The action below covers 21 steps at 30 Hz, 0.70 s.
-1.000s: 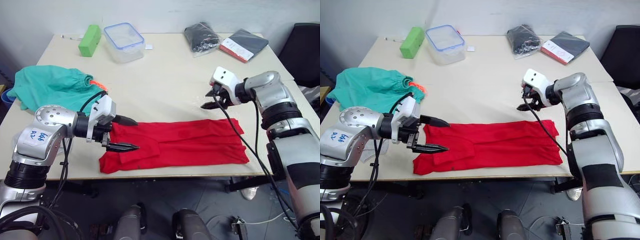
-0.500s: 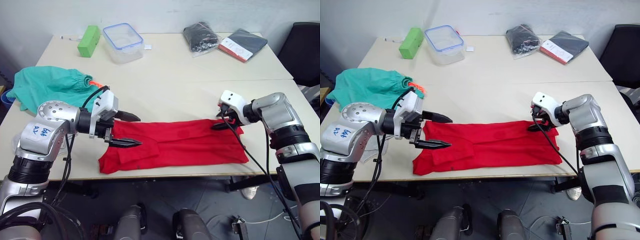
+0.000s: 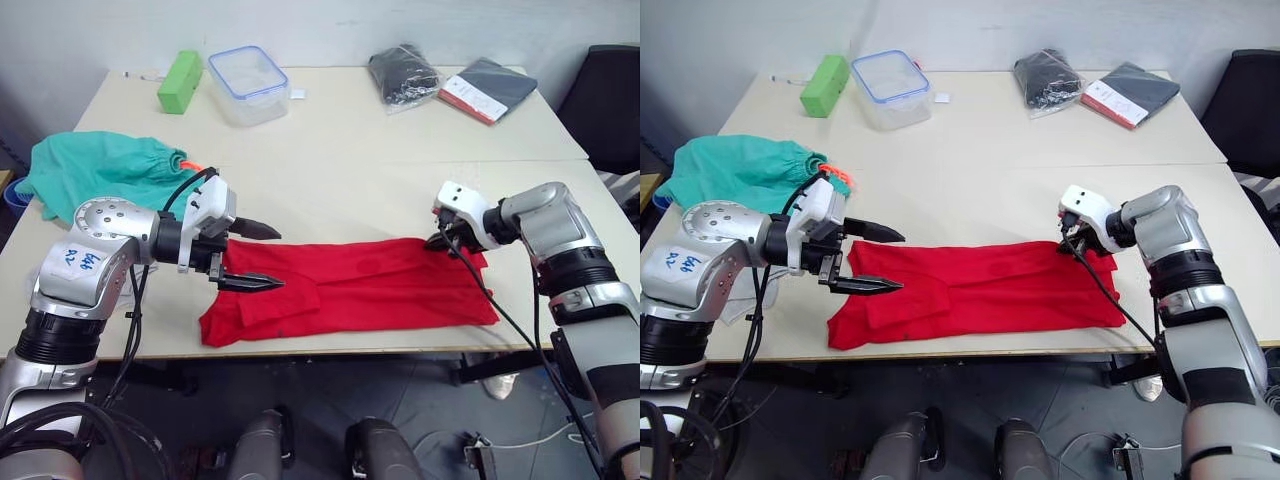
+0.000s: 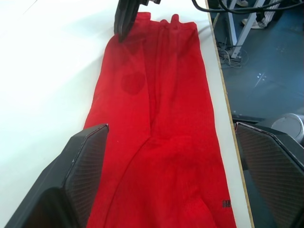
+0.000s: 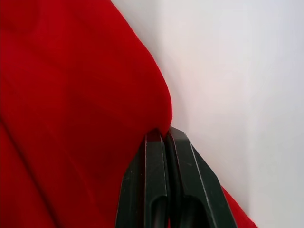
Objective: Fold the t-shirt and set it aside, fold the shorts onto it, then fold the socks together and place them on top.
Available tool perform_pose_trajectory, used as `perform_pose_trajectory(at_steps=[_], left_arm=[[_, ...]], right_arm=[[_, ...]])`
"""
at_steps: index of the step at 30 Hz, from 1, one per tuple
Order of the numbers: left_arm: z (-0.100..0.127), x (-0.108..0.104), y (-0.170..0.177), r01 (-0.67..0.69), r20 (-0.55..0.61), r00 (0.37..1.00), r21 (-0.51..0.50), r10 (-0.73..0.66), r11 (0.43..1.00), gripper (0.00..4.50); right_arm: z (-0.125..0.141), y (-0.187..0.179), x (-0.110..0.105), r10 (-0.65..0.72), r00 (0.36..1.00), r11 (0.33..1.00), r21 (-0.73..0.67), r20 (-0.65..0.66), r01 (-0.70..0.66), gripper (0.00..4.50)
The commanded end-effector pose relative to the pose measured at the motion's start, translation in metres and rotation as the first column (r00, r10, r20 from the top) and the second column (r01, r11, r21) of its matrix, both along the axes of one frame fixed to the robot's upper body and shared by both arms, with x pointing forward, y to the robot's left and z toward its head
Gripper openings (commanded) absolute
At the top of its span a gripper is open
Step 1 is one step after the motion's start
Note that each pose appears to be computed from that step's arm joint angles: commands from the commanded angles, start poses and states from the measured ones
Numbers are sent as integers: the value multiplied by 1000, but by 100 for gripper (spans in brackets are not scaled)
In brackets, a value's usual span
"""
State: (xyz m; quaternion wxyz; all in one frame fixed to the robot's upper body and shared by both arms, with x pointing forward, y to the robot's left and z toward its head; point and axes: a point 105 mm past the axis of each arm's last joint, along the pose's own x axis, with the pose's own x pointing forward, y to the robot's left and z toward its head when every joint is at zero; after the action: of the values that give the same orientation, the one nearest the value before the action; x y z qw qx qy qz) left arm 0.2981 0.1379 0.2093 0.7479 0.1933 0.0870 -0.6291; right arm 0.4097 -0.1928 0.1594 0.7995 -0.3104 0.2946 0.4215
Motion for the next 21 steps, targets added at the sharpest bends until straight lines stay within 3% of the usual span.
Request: perform_pose_trajectory(at_steps=[1,6,11,14,17,21], left_arm=[[1,-4,2,-11,27,1000,-2,11,1000,450],[-2,2,9,-83,31,996,-13,83,996,450],[-8,14,21,-184,56,981,-4,184,983,450],[-11,21,26,-228,54,972,-1,228,974,450],[-14,27,32,-270,19,963,5,270,963,450],[-13,42,40,-312,-15,950,3,312,950,450]], right_arm=[[27,12,25,45,982,994,-111,186,-24,1],[48,34,56,80,886,966,-253,456,43,1],[43,39,60,9,890,979,-183,456,84,1],[45,39,60,-21,890,988,-129,455,90,66],[55,36,59,-33,875,993,-85,483,85,168],[77,21,52,-118,863,991,109,491,74,309]])
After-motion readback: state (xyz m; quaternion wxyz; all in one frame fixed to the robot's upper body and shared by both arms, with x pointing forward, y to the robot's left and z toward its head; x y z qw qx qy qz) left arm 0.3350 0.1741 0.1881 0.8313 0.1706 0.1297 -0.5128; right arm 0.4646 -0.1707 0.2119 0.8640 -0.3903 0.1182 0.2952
